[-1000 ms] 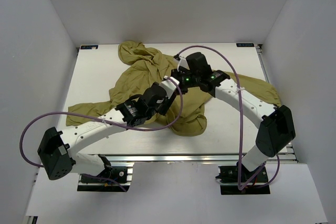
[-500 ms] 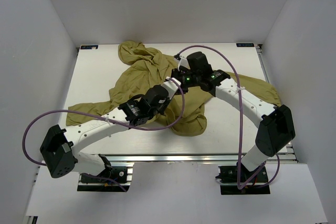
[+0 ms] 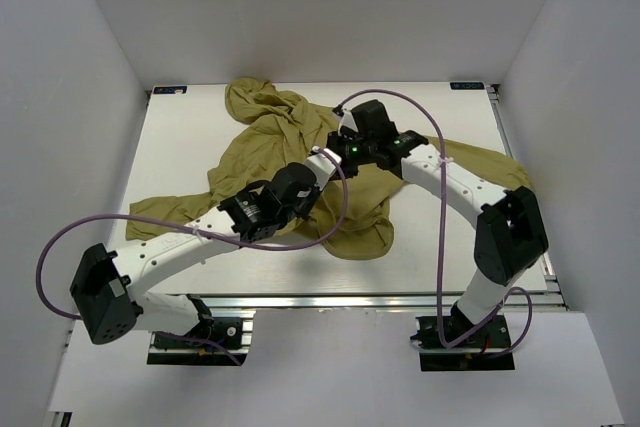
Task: Zip up the jacket
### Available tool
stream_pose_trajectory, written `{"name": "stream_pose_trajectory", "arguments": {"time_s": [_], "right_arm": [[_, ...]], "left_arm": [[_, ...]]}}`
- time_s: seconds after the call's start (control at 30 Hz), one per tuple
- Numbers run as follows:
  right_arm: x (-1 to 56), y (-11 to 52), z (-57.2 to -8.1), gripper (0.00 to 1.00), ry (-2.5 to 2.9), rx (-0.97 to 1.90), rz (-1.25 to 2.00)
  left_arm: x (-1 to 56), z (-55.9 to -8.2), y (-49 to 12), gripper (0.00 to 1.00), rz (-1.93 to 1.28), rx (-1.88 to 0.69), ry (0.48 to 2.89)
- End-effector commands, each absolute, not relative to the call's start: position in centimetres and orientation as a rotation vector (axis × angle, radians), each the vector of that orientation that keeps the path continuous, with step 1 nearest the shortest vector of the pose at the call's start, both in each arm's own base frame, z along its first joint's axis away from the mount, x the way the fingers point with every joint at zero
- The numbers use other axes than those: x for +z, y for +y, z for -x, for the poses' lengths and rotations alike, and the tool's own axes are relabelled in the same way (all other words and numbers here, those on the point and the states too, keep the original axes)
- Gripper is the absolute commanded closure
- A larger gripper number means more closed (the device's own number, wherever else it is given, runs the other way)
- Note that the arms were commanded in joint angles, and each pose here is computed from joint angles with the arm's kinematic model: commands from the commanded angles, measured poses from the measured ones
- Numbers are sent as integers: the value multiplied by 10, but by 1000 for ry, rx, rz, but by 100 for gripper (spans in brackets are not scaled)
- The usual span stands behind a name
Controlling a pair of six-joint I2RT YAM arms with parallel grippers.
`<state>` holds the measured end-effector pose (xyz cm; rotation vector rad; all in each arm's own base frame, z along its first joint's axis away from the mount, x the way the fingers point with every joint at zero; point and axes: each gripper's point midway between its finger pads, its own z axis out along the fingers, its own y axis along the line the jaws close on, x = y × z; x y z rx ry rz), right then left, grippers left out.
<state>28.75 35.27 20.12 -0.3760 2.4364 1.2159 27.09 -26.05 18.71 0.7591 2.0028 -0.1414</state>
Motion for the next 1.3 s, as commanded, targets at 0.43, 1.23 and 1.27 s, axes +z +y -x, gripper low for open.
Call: {"name": "stream_pose_trajectory", "arguments": {"time_s": [0.43, 1.23, 1.27], "right_arm": [[188, 371, -337, 100, 2238, 1174, 455], [287, 311, -662, 100, 1302, 774, 197], [315, 301, -671, 100, 1231, 738, 140]], "left_arm": [[261, -260, -239, 100, -676, -145, 1843], [124, -137, -275, 100, -727, -810, 2403], [116, -134, -274, 100, -721, -808, 2429]]}}
